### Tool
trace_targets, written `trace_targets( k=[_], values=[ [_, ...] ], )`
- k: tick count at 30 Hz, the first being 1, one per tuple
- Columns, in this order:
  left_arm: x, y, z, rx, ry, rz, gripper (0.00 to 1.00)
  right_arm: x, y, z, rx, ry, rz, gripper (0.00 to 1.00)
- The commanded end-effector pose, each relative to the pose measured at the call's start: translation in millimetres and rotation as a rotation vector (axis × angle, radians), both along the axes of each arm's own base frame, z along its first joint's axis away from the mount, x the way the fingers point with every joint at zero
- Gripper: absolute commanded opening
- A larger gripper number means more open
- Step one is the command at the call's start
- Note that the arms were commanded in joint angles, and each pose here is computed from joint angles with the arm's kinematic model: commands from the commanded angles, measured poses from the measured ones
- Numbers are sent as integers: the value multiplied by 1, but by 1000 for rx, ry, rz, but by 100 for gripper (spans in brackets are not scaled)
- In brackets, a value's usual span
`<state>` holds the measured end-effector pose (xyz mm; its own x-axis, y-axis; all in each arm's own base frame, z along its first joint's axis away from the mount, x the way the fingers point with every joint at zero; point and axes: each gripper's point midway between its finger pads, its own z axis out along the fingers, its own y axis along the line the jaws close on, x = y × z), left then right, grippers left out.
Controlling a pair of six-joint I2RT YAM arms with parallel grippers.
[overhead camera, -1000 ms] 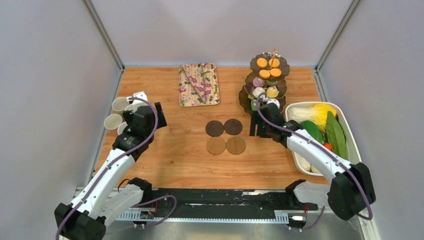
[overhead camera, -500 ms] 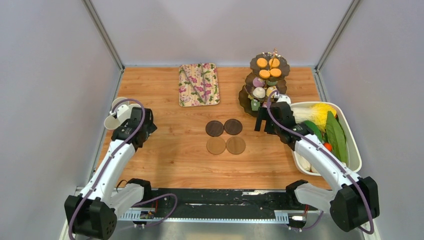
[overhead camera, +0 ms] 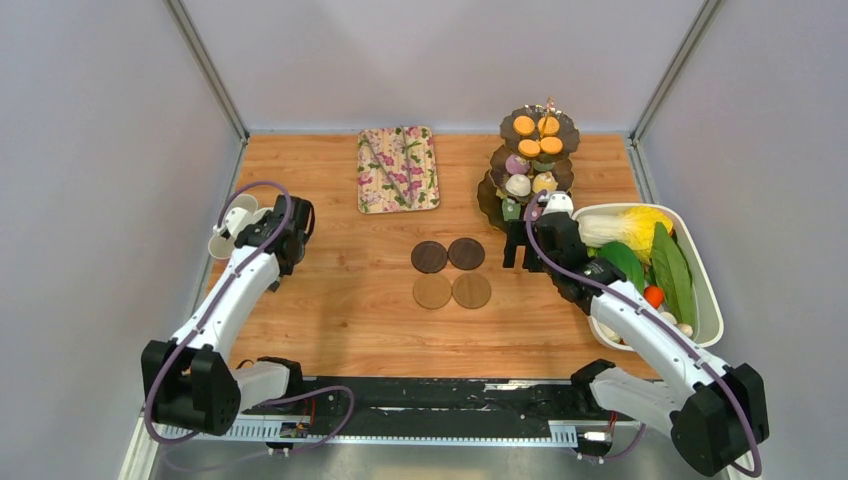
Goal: Serve the afternoon tea
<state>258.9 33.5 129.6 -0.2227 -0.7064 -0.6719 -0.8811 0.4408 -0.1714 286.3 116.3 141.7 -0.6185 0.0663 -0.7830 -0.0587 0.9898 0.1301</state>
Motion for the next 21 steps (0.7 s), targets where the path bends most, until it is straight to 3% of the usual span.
trace_targets(
  k=[1,21],
  values=[
    [17,8,12,15,-71,118,93,7,-2,18,-16,-94,-11,100],
    [32,30,-34,55,-37,325,81,3,10,25,-50,-158,26,100]
  ],
)
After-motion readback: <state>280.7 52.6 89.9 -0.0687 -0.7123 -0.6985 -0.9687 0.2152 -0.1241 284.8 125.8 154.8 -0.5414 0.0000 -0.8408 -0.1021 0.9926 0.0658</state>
